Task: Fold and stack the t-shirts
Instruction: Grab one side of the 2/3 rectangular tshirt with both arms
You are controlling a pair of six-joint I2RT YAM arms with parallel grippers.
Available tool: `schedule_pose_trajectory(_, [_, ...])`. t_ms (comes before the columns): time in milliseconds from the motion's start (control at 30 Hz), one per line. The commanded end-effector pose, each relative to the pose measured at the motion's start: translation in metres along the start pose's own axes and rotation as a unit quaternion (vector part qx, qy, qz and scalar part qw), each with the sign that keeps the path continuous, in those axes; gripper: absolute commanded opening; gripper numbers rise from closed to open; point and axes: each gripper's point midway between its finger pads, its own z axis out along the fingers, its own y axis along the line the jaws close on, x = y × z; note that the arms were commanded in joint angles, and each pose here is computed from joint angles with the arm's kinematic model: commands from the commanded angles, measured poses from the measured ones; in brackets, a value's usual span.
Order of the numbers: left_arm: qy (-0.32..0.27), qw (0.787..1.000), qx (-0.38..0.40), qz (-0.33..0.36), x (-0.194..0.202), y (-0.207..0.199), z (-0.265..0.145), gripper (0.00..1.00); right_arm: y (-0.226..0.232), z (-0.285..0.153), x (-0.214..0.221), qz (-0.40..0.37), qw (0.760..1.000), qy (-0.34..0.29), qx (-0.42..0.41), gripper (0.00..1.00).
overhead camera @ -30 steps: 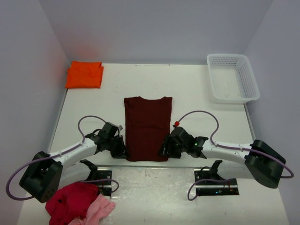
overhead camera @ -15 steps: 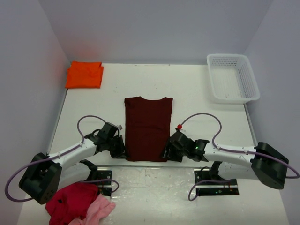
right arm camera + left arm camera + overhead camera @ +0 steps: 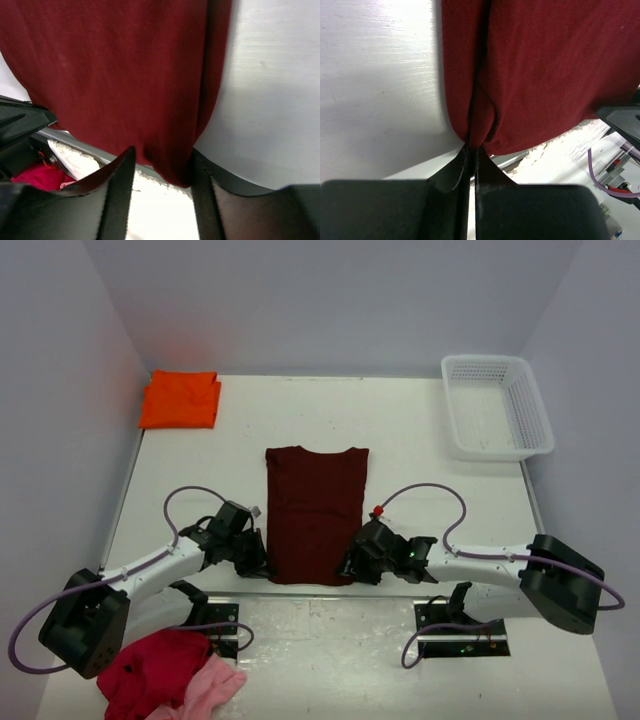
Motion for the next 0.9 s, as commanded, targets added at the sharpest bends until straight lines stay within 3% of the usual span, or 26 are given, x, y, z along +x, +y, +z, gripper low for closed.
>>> schedule_pose_trajectory(0, [-0.004,1.000,0.013,0.018,-0.001,-0.005,-0.004,0.00,-0.059,0.010,0.010,0.000,0.994,0.000,0.108,0.46])
schedule_pose_trajectory(100, [-0.005,1.000,0.012,0.020,-0.001,-0.005,-0.005,0.00,-0.057,0.010,0.011,0.003,0.994,-0.003,0.109,0.33])
schedule_pose_trajectory(167, [-0.005,1.000,0.012,0.021,-0.001,-0.005,-0.006,0.00,-0.061,0.007,0.012,-0.003,0.992,-0.011,0.126,0.14])
schedule_pose_trajectory(267, [-0.006,1.000,0.012,0.022,-0.003,-0.007,-0.006,0.00,-0.058,0.007,0.013,-0.006,0.992,-0.013,0.125,0.00])
schedule_pose_trajectory(533, [-0.009,1.000,0.019,0.020,0.002,-0.007,-0.013,0.00,-0.053,-0.002,0.004,-0.042,0.988,-0.029,0.143,0.00])
schedule_pose_trajectory(867, [-0.038,0.997,0.063,0.032,0.000,-0.040,-0.052,0.00,-0.041,-0.027,-0.003,-0.087,0.984,-0.026,0.150,0.00])
